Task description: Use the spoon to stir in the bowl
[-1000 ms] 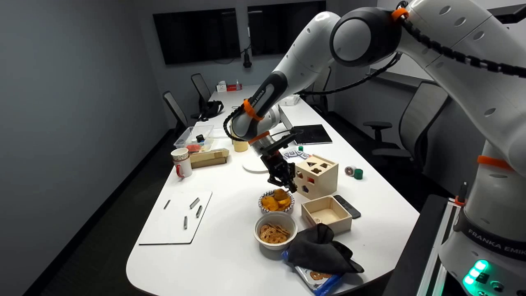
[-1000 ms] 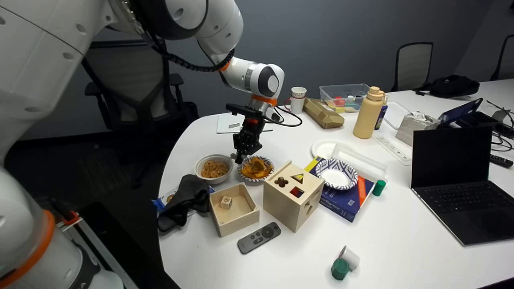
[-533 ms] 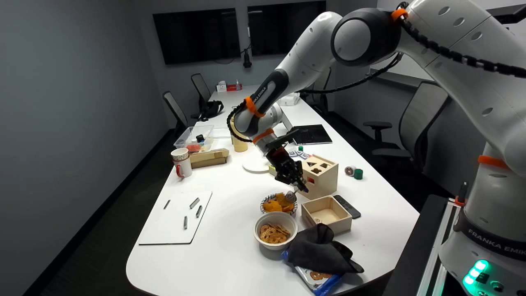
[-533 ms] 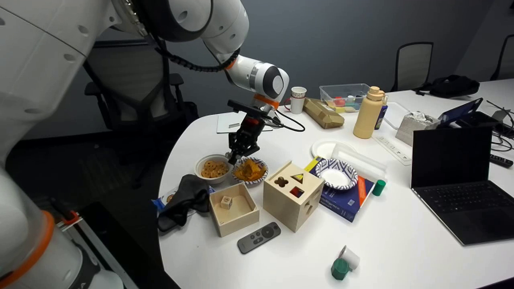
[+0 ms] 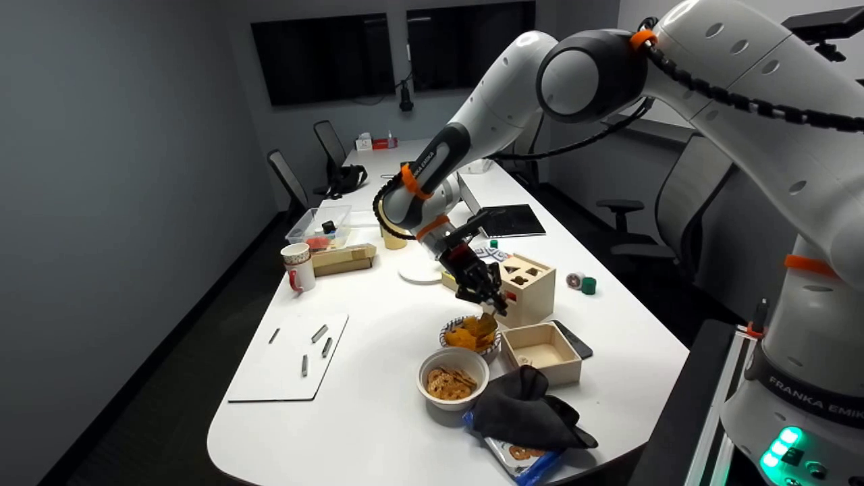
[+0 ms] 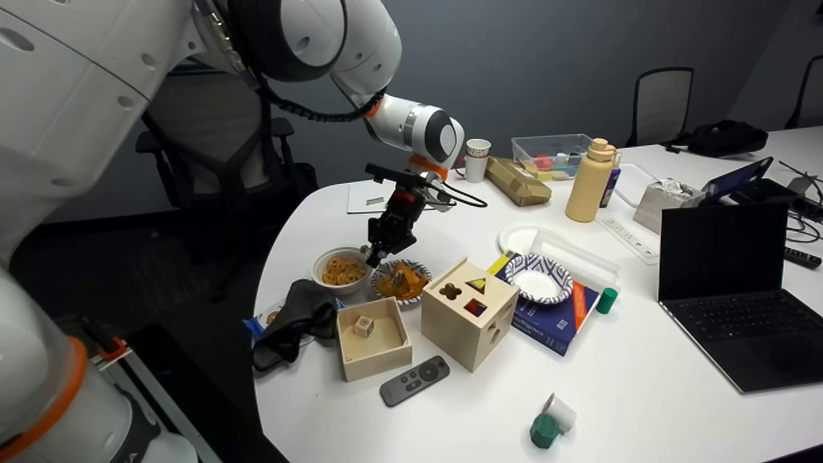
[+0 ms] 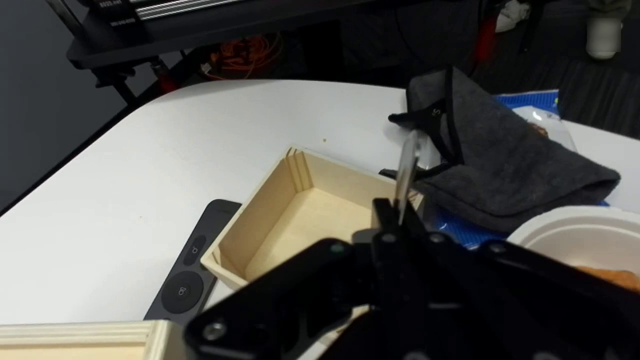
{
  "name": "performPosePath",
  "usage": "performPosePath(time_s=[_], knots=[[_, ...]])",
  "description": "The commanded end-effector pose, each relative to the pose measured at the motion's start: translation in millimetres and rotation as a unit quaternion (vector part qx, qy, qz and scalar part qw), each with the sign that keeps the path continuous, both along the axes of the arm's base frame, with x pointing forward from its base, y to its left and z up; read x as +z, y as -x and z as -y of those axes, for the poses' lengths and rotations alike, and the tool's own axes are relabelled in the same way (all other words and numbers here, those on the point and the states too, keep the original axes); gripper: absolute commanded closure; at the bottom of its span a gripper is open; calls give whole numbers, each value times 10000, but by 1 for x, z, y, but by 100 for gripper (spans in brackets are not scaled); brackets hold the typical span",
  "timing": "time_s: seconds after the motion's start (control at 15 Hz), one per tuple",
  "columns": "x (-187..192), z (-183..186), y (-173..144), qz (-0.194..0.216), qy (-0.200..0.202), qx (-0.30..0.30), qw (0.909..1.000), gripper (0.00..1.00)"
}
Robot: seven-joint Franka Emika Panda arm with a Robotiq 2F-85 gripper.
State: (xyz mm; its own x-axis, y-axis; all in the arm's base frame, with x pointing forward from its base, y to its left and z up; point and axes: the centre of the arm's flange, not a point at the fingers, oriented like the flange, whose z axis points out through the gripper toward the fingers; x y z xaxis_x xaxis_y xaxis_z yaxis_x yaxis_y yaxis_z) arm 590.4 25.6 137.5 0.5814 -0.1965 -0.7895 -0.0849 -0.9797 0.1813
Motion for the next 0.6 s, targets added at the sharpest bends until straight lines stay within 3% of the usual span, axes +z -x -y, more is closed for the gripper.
performPosePath(time_s=[0.0,0.2,0.53], knots=[[-5,-5,-17,446,665,4,9968,99],[-4,-7,-25,886,872,84,9922,99],[4,-8,-30,961,78,125,9953,99]])
